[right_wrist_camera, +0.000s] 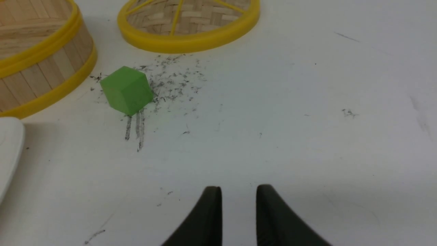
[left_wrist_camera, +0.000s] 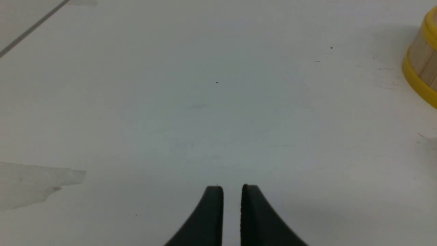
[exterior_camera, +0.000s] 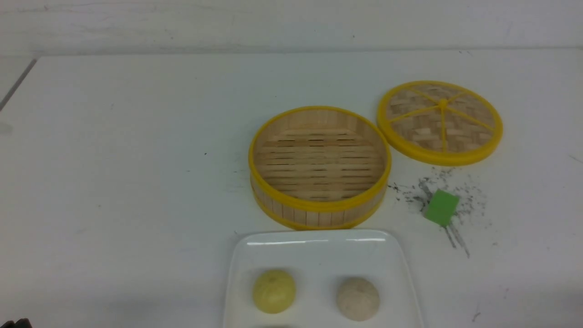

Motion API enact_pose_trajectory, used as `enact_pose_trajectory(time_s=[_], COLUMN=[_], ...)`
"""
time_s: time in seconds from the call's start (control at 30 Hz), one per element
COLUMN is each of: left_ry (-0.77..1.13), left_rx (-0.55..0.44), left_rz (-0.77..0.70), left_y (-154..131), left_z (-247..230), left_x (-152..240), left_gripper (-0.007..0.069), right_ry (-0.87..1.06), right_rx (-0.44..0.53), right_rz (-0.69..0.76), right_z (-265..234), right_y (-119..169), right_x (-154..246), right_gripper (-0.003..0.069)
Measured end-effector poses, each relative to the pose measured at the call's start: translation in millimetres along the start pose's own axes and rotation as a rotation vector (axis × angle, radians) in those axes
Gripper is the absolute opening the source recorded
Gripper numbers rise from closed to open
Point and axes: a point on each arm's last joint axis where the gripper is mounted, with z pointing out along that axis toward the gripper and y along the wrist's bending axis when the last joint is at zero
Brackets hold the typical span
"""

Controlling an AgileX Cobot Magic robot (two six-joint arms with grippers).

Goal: Put the steamed buns into the plate on the white tablecloth.

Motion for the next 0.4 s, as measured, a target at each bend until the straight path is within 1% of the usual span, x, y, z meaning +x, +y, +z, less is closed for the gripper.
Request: enact_pose_trajectory(time_s=[0.4], left_ry=[0.001], left_rx=[0.000], left_rz=[0.000], left_y=[0.0], left_z=[0.0], left_x=[0.1], left_gripper=[0.0123], right_ry=[0.000], right_rx=[0.000], right_rz=[0.000], right_z=[0.0], right_y=[0.0], right_x=[0.0], right_gripper=[0.0188])
